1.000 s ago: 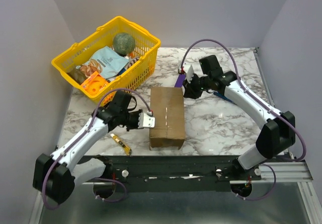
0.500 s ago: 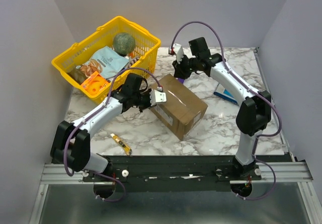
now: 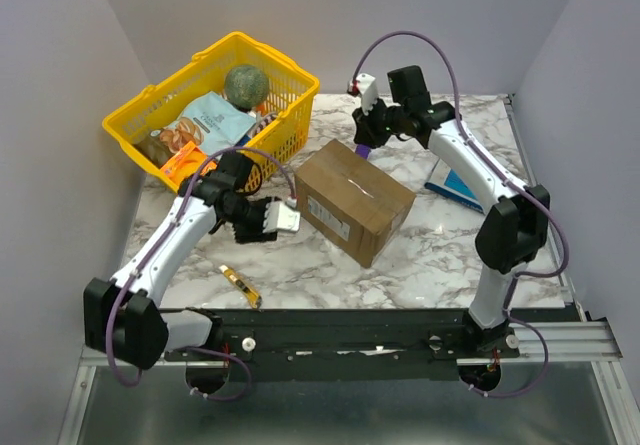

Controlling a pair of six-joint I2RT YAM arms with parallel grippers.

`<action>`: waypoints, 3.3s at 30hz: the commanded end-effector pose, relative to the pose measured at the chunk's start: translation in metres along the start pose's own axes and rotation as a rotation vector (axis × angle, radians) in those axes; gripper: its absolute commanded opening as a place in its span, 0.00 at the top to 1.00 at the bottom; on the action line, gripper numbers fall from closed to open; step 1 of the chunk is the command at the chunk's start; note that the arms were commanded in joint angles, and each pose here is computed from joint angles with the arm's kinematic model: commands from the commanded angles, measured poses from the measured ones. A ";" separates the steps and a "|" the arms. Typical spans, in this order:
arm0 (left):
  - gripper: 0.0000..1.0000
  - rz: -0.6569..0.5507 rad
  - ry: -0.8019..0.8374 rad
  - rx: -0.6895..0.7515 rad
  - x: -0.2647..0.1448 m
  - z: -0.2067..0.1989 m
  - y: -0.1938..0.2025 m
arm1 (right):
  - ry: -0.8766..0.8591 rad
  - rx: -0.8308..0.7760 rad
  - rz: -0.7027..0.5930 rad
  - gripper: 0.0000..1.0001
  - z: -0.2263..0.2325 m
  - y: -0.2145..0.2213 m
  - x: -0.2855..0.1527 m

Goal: Unpack the express box

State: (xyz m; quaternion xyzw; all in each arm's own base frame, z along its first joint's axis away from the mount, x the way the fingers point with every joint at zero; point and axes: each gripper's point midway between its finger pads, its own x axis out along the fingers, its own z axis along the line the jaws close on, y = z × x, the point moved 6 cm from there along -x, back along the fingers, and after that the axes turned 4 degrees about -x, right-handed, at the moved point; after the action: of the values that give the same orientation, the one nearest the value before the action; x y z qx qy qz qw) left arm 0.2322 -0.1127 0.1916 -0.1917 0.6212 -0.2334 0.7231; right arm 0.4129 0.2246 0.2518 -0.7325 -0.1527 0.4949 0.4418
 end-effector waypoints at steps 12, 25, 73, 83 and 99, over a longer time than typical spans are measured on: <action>0.39 0.161 0.346 0.394 0.014 -0.085 0.086 | 0.081 0.023 -0.046 0.19 0.026 0.004 -0.082; 0.46 0.160 0.313 0.376 0.047 -0.084 0.106 | 0.106 0.018 -0.031 0.19 0.030 0.010 -0.094; 1.00 -0.540 -0.648 -0.047 -0.038 0.079 -0.112 | -0.470 0.315 -0.221 0.19 0.106 -0.071 -0.058; 1.00 -0.616 -0.650 -0.100 -0.034 0.079 -0.133 | -0.447 0.329 -0.209 0.31 0.105 -0.069 -0.049; 0.48 -0.600 -0.470 -0.155 -0.026 0.065 -0.141 | -0.410 0.166 -0.233 0.99 0.100 -0.063 -0.072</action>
State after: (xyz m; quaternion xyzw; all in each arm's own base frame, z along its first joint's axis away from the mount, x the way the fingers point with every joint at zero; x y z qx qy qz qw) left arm 0.2884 -0.2052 0.2923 -0.4514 0.3231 -0.3288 0.7640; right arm 0.3185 0.2746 0.3141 -0.5292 -0.2237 0.6019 0.5546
